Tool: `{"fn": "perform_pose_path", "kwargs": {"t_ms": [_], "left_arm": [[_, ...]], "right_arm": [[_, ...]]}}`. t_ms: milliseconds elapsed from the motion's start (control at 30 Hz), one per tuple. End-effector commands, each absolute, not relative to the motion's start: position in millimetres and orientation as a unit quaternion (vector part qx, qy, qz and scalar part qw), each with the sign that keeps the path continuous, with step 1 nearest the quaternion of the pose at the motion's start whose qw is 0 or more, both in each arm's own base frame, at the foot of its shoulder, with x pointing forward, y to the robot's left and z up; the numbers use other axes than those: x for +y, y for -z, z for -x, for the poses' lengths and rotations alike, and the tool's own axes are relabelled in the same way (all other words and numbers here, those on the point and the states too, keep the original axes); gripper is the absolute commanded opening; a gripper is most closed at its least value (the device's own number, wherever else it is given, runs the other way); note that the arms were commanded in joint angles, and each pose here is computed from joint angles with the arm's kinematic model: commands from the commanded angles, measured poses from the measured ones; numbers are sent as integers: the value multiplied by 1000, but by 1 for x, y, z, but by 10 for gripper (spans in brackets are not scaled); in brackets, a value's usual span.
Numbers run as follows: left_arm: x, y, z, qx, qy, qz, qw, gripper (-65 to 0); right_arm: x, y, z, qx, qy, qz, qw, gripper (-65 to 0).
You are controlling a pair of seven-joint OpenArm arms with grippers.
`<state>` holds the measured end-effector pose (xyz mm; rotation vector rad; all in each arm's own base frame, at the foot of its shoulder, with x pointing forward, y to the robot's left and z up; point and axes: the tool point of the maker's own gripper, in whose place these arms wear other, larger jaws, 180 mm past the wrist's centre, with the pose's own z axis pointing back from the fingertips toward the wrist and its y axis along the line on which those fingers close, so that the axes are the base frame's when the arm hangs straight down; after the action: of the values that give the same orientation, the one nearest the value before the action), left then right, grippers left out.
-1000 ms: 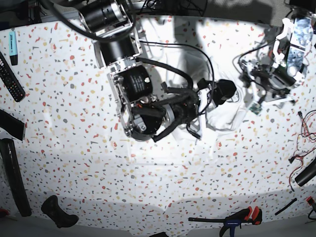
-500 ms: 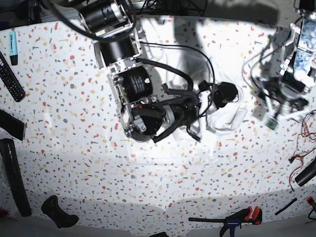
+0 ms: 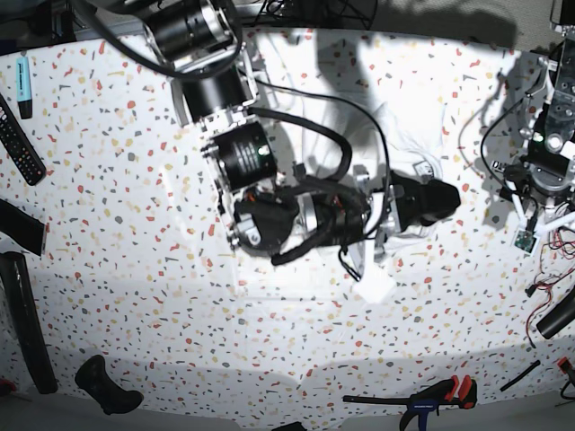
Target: Fold the T-shirt properly
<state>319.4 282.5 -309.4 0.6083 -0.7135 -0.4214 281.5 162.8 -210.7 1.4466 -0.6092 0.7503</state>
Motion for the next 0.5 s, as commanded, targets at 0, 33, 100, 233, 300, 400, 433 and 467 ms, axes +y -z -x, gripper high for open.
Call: {"fn": "perform_pose_path", "kwargs": {"t_ms": [0,33,100,233,300,400,433,467], "left_arm": [[285,290,-330,-371,201,-304,854,-259],[283,289,-331,-378,203,-302,851,-259],[281,287,-334,-387,206,-300,847,-259],[277,281,-335,-396,208,-298,843,-259],[269,273,-337,-412,211,-291,837,-259],[240,250,-345,-474,225,-249,814,-259],[225,241,-347,-498,240,-226,802,-259],[209,234,-348,-518,264,-199,789,-259]], "right_arm": [[163,176,-292,-304,-341,-642,615,-444],[160,170,-296,-311,-351,-635,613,-444],[152,156,-304,-331,-370,-619,609,-444],[125,126,-323,-387,-378,-588,602,-444],[109,117,-333,-413,-360,-582,601,-444],[82,121,-349,-431,-329,-567,620,-444],[73,126,-355,-434,-318,-556,633,-444],[60,130,-363,-442,-304,-542,647,-444]]}}
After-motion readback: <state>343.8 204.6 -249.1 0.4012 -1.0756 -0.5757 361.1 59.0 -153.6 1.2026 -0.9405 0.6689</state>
